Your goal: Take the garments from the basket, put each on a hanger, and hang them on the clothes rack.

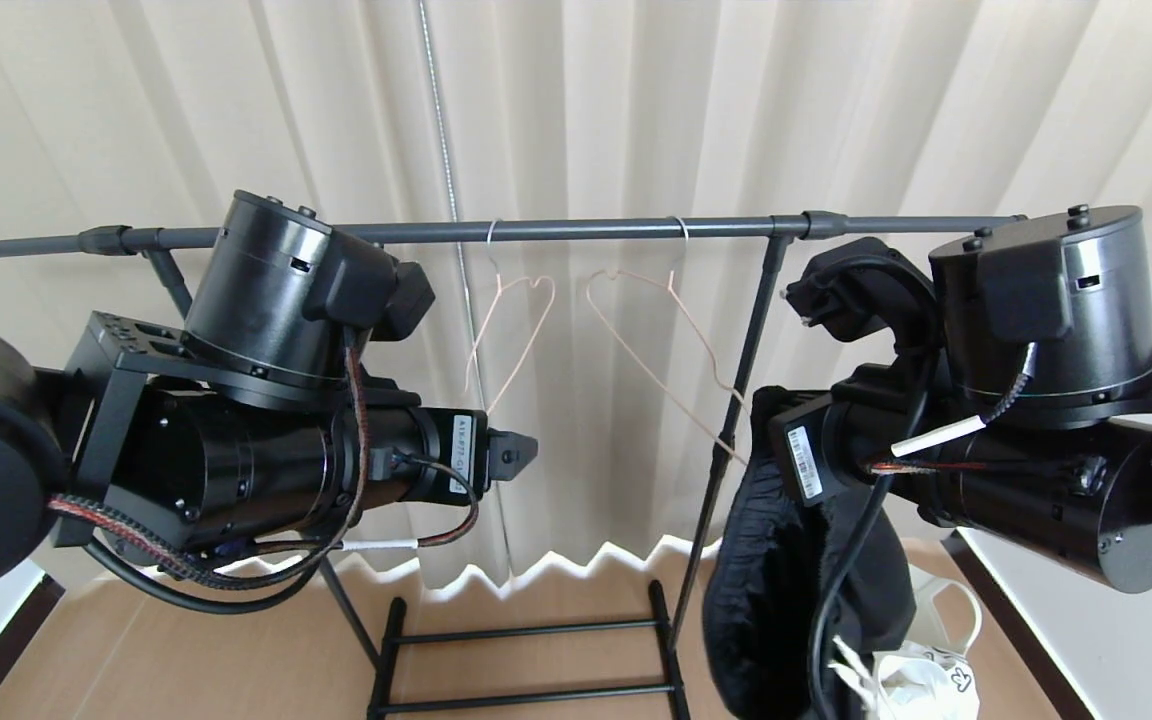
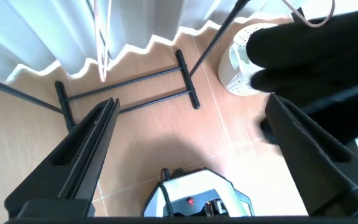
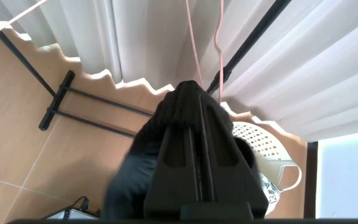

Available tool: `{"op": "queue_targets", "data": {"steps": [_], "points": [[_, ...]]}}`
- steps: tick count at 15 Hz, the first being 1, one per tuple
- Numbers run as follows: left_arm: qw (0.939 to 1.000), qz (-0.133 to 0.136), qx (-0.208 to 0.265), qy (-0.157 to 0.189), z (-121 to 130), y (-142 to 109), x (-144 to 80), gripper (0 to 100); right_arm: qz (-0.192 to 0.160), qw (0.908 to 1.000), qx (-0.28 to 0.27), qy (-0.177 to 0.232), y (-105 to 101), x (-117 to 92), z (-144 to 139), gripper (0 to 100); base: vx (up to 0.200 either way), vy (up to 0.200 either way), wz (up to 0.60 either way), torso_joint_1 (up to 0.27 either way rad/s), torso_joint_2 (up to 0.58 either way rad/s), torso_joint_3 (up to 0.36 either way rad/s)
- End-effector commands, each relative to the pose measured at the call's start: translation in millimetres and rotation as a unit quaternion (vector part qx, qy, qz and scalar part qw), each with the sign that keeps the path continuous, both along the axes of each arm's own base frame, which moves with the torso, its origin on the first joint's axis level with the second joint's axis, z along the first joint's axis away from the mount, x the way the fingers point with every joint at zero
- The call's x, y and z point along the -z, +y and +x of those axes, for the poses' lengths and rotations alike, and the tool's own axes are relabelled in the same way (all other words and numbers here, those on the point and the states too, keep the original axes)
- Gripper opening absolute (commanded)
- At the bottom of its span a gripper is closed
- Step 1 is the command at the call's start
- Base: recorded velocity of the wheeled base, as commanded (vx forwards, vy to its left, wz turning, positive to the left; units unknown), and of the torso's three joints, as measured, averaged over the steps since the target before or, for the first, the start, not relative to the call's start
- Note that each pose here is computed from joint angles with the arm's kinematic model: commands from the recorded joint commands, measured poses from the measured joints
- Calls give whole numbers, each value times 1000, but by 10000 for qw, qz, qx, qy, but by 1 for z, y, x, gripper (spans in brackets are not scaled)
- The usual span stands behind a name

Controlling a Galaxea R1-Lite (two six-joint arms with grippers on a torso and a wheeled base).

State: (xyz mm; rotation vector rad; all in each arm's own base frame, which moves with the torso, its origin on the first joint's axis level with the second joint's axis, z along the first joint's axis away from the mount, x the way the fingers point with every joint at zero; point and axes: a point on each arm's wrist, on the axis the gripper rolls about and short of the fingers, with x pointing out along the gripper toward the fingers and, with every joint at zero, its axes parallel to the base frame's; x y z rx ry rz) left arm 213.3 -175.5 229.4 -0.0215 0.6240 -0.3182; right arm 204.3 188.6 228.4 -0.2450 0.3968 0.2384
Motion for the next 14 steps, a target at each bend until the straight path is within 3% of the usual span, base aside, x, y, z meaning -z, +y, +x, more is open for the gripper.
{"op": "queue_targets", "data": {"steps": [1, 9, 14], "points": [[10000, -10, -64, -20, 3, 2, -1, 100, 6, 10000, -4, -4, 0, 0, -1, 0, 0, 0, 0, 0, 0, 0], [9992, 170, -296, -228, 50, -3, 18, 100, -5, 10000, -4, 7, -1, 1, -1, 0, 0, 0, 0, 0, 0, 0], [9971, 282, -629, -319, 93, 3, 22, 100, -60, 9998, -165, 60, 5, 6, -8, 0, 0, 0, 0, 0, 0, 0]]}}
